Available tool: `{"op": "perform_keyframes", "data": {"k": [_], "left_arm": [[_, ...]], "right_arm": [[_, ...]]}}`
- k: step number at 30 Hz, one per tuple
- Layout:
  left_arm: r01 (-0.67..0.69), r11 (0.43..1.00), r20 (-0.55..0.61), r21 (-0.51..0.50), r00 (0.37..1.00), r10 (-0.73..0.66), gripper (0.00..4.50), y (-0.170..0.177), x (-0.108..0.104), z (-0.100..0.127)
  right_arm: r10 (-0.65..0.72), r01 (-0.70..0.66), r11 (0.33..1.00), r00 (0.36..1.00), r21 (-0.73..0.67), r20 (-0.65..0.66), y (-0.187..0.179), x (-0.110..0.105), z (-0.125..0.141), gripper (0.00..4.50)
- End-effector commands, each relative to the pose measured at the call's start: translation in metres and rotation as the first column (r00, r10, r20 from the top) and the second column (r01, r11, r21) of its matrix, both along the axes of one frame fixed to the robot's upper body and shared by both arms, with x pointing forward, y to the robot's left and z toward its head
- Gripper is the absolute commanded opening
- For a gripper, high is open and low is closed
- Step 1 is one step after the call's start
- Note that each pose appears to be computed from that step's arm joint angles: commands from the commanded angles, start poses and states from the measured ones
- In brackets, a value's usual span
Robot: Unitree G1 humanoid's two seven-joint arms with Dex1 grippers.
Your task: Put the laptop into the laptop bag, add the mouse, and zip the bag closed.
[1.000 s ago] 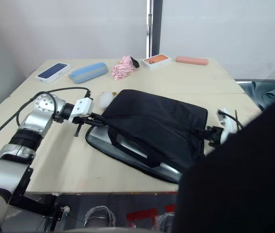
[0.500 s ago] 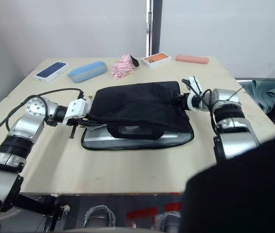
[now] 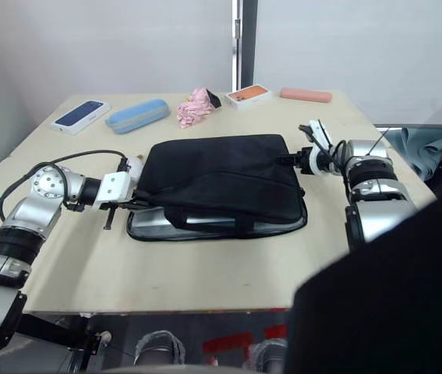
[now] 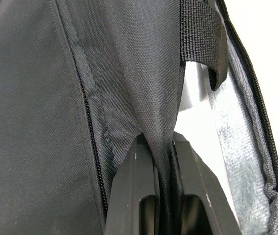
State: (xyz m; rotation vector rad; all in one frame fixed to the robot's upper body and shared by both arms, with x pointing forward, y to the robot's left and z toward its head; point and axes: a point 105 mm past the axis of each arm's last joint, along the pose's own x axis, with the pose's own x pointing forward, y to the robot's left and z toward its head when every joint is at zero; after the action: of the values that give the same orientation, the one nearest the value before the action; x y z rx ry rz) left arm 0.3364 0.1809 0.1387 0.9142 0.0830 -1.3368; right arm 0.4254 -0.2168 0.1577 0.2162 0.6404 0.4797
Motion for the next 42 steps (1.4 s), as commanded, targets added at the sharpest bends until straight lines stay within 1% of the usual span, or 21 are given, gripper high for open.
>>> {"op": "perform_keyframes", "data": {"k": [1, 3, 4, 6, 7, 8, 9, 10, 11, 13, 15, 18, 19, 21, 22, 26, 31, 33, 38, 39, 42], "left_arm": [[0.003, 1.0, -0.026, 0.026, 1.0, -0.003, 0.0, 0.004, 0.001, -0.004], [0.013, 0.999, -0.024, 0.032, 1.0, -0.012, 0.0, 0.002, 0.002, -0.005], [0.015, 0.999, -0.024, 0.034, 1.0, -0.014, 0.0, 0.003, 0.002, -0.005], [0.016, 0.999, -0.023, 0.034, 1.0, -0.015, 0.0, 0.003, 0.002, -0.005], [0.021, 0.999, -0.021, 0.041, 1.0, -0.02, 0.0, 0.003, 0.002, -0.005], [0.025, 0.998, -0.02, 0.05, 1.0, -0.024, 0.0, 0.004, 0.002, -0.006], [0.027, 0.998, -0.02, 0.054, 0.999, -0.026, 0.0, 0.004, 0.003, -0.006], [0.028, 0.998, -0.019, 0.053, 0.999, -0.027, 0.0, 0.004, 0.003, -0.005], [0.032, 0.998, -0.016, 0.056, 0.999, -0.031, 0.0, 0.004, 0.004, -0.004], [0.04, 0.997, -0.008, 0.06, 0.999, -0.04, 0.0, 0.003, 0.005, -0.003], [0.051, 0.997, -0.009, 0.058, 0.999, -0.051, 0.0, 0.001, 0.005, -0.003], [0.068, 0.996, -0.014, 0.061, 0.998, -0.067, 0.0, -0.003, 0.005, -0.007], [0.075, 0.996, -0.016, 0.057, 0.997, -0.074, 0.0, -0.006, 0.005, -0.008], [0.086, 0.995, -0.018, 0.05, 0.996, -0.085, 0.0, -0.01, 0.005, -0.008], [0.091, 0.995, -0.02, 0.045, 0.996, -0.09, 0.0, -0.012, 0.005, -0.009], [0.111, 0.994, -0.039, -0.001, 0.993, -0.111, 0.0, -0.023, 0.002, -0.008], [0.111, 0.994, -0.064, -0.009, 0.992, -0.111, 0.0, -0.027, -0.002, -0.011], [0.102, 0.995, -0.072, -0.005, 0.992, -0.102, 0.0, -0.026, -0.003, -0.013], [0.078, 0.997, -0.072, 0.005, 0.994, -0.078, 0.0, -0.021, -0.002, -0.018], [0.076, 0.997, -0.071, 0.007, 0.995, -0.076, 0.0, -0.02, -0.002, -0.019], [0.076, 0.997, -0.059, 0.021, 0.995, -0.075, 0.0, -0.017, -0.003, -0.022]], "right_arm": [[0.006, -0.004, 1.0, 0.997, -0.03, 0.083, -0.016, -0.005, 0.032, 4.46], [0.042, -0.038, 0.999, 0.989, -0.028, 0.14, -0.019, -0.013, 0.054, 4.46], [0.052, -0.048, 0.998, 0.987, -0.028, 0.153, -0.019, -0.016, 0.059, 4.46], [0.054, -0.05, 0.998, 0.986, -0.028, 0.158, -0.018, -0.019, 0.06, 4.46], [0.128, -0.12, 0.991, 0.97, -0.051, 0.208, -0.02, -0.038, 0.076, 4.46], [0.202, -0.193, 0.979, 0.953, -0.061, 0.225, -0.018, -0.061, 0.087, 4.46], [0.273, -0.266, 0.962, 0.938, -0.06, 0.215, -0.013, -0.084, 0.092, 4.46], [0.314, -0.308, 0.949, 0.931, -0.058, 0.188, -0.01, -0.103, 0.09, 4.46], [0.322, -0.318, 0.947, 0.936, -0.051, 0.14, -0.011, -0.116, 0.078, 4.46], [0.319, -0.316, 0.947, 0.945, -0.047, 0.071, -0.014, -0.134, 0.059, 4.46], [0.359, -0.355, 0.932, 0.932, -0.069, 0.053, -0.013, -0.153, 0.044, 4.46], [0.511, -0.491, 0.855, 0.852, -0.169, 0.114, 0.003, -0.181, 0.031, 4.46], [0.562, -0.522, 0.817, 0.816, -0.247, 0.136, 0.01, -0.185, 0.024, 4.46], [0.612, -0.538, 0.769, 0.775, -0.344, 0.157, 0.018, -0.187, 0.014, 4.46], [0.611, -0.532, 0.768, 0.776, -0.357, 0.157, 0.02, -0.185, 0.009, 4.46], [0.601, -0.498, 0.783, 0.759, -0.372, 0.25, 0.034, -0.17, 0.005, 4.46], [0.669, -0.52, 0.69, 0.723, -0.503, 0.17, 0.038, -0.16, -0.026, 4.46], [0.694, -0.544, 0.654, 0.708, -0.526, 0.131, 0.038, -0.16, -0.037, 4.46], [0.715, -0.541, 0.609, 0.691, -0.58, 0.106, 0.035, -0.151, -0.044, 4.46], [0.709, -0.527, 0.607, 0.698, -0.595, 0.105, 0.032, -0.146, -0.045, 4.46], [0.709, -0.504, 0.577, 0.7, -0.643, 0.088, 0.025, -0.137, -0.049, 3.69]]}}
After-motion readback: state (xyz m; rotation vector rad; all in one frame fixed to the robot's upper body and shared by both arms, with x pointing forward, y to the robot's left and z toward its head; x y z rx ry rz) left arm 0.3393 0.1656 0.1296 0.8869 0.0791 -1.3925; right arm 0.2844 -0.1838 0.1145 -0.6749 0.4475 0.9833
